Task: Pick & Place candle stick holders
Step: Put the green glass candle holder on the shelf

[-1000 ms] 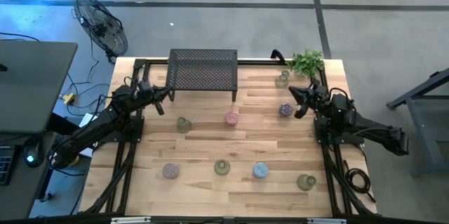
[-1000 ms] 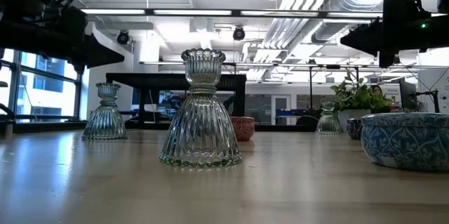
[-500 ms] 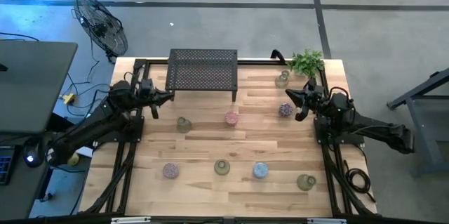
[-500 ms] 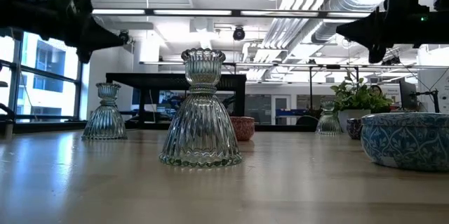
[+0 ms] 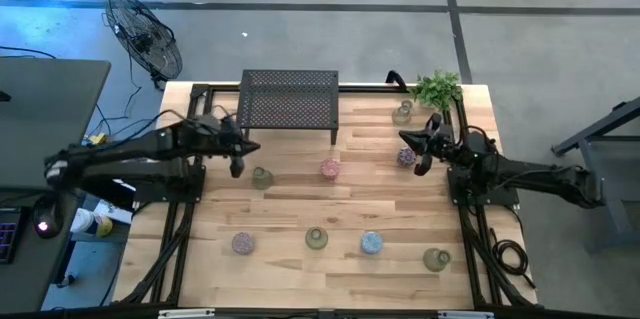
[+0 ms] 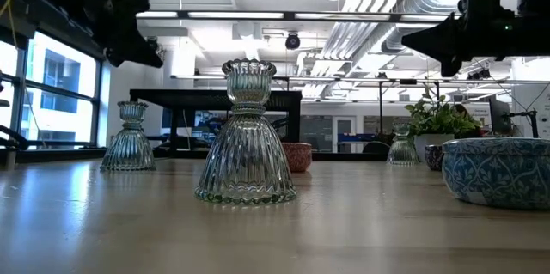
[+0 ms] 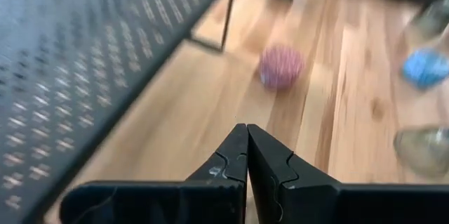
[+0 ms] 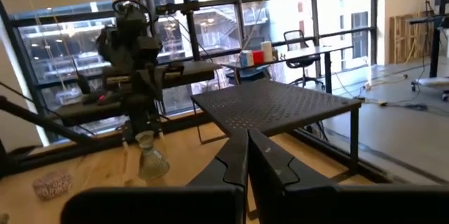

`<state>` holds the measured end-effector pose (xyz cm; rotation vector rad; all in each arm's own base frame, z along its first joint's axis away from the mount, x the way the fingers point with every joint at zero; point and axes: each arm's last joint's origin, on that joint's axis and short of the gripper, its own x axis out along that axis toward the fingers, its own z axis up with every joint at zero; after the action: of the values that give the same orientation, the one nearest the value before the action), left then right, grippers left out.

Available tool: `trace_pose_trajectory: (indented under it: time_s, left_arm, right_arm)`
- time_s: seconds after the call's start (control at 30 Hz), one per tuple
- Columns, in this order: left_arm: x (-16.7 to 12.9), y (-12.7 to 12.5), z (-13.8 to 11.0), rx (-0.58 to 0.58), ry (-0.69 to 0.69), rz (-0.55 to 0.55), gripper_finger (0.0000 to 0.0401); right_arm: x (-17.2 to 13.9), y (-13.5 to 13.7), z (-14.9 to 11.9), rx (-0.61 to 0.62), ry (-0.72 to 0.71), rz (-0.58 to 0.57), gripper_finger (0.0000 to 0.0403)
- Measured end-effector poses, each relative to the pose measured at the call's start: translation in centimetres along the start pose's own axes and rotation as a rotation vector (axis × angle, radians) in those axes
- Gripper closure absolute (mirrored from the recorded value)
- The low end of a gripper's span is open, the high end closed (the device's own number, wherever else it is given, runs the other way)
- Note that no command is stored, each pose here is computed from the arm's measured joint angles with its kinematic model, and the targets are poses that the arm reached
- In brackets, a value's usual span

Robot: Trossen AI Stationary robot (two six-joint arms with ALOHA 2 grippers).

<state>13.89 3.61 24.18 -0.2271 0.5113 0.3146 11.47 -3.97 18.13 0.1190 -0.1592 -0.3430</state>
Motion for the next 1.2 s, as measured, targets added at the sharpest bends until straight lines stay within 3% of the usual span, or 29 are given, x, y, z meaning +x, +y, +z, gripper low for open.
trace_pose_trajectory:
  time_s: [0.33,0.5,0.63,0.77,0.9,1.07,1.2]
  left_arm:
    - [3.1,-3.0,3.5,-0.018,0.326,0.015,0.038]
    - [3.7,-4.6,5.2,-0.078,0.482,0.151,0.0308]
    - [3.8,-5.4,5.9,-0.165,0.583,0.176,0.0234]
    - [3.9,-5.9,5.9,-0.242,0.599,0.17,0.0162]
    - [4.2,-5.7,5.2,-0.328,0.607,0.204,0.0115]
    - [4.5,-5.4,3.8,-0.398,0.643,0.259,0.0099]
    - [4.8,-5.0,2.9,-0.39,0.646,0.302,0.0099]
  right_arm:
    - [0.6,0.0,-0.2,-0.088,0.004,-0.02,0.0403]
    - [0.6,0.1,0.2,-0.14,-0.038,-0.004,0.0403]
    - [0.6,0.3,0.4,-0.186,-0.058,0.061,0.0403]
    - [0.6,0.3,0.4,-0.19,-0.055,0.072,0.0403]
    - [0.6,0.3,0.4,-0.184,-0.056,0.07,0.0403]
    - [0.6,0.3,0.3,-0.182,-0.046,0.074,0.0403]
    - [0.6,0.3,0.0,-0.165,-0.014,0.076,0.0403]
